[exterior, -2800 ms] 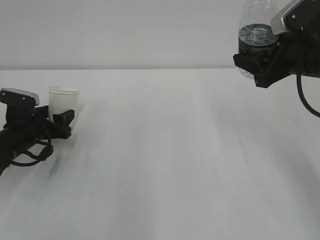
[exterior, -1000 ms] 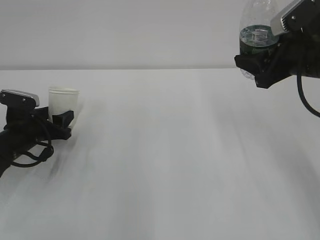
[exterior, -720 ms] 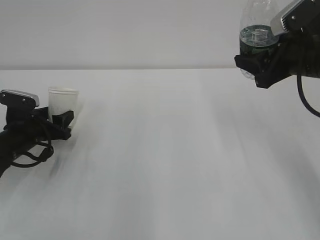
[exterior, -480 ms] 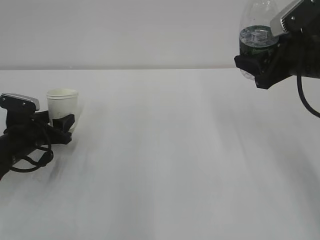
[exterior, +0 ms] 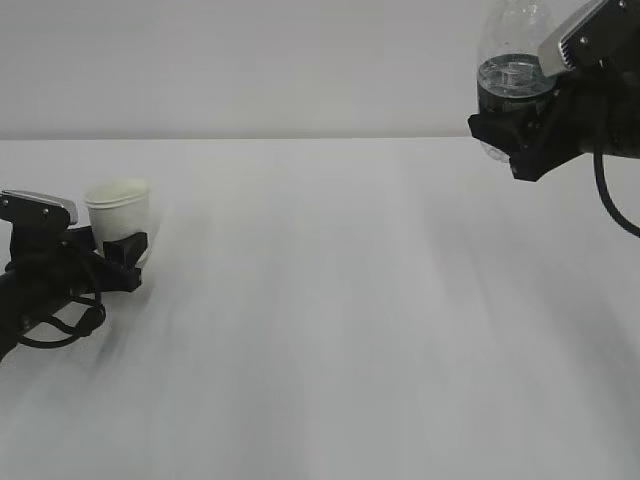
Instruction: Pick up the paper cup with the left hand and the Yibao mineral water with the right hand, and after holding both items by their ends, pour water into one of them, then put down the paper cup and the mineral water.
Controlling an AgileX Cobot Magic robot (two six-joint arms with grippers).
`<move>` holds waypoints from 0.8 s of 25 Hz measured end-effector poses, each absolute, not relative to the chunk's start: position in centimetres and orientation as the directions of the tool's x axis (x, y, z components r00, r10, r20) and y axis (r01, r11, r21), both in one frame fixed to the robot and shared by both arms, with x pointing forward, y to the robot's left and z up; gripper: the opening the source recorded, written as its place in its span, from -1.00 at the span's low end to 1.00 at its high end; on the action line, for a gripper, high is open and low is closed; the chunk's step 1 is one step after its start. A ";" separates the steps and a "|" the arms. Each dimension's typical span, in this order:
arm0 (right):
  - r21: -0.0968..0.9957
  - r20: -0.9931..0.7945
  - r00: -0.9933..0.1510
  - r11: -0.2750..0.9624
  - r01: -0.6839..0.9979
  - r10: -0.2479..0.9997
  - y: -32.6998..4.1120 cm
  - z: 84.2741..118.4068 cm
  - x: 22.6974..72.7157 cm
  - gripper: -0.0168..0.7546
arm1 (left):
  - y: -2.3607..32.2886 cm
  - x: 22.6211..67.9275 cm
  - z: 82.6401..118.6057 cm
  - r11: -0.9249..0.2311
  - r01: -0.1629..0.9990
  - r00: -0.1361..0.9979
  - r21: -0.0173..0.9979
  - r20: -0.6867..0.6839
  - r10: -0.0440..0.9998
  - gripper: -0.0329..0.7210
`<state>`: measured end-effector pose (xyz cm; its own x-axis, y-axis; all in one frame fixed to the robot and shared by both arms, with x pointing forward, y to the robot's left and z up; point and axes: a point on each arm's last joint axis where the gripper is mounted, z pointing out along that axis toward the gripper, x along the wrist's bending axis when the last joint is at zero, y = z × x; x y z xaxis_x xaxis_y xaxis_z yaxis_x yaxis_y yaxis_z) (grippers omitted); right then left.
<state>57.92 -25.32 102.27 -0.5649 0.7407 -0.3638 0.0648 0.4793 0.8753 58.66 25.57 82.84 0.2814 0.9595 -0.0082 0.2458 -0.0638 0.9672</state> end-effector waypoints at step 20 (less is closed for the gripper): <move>0.874 -0.365 -0.566 0.482 0.065 0.739 -25.3 102.3 57.9 0.24 | 25.6 58.6 83.3 -0.067 0.254 0.275 0.965 -0.005 0.961 0.49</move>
<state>57.92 -25.31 102.26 -0.5656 0.7394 -0.3653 0.0651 0.4816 0.8740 58.62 25.65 83.33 0.2749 0.9615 -0.0053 0.2542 -0.0673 0.9648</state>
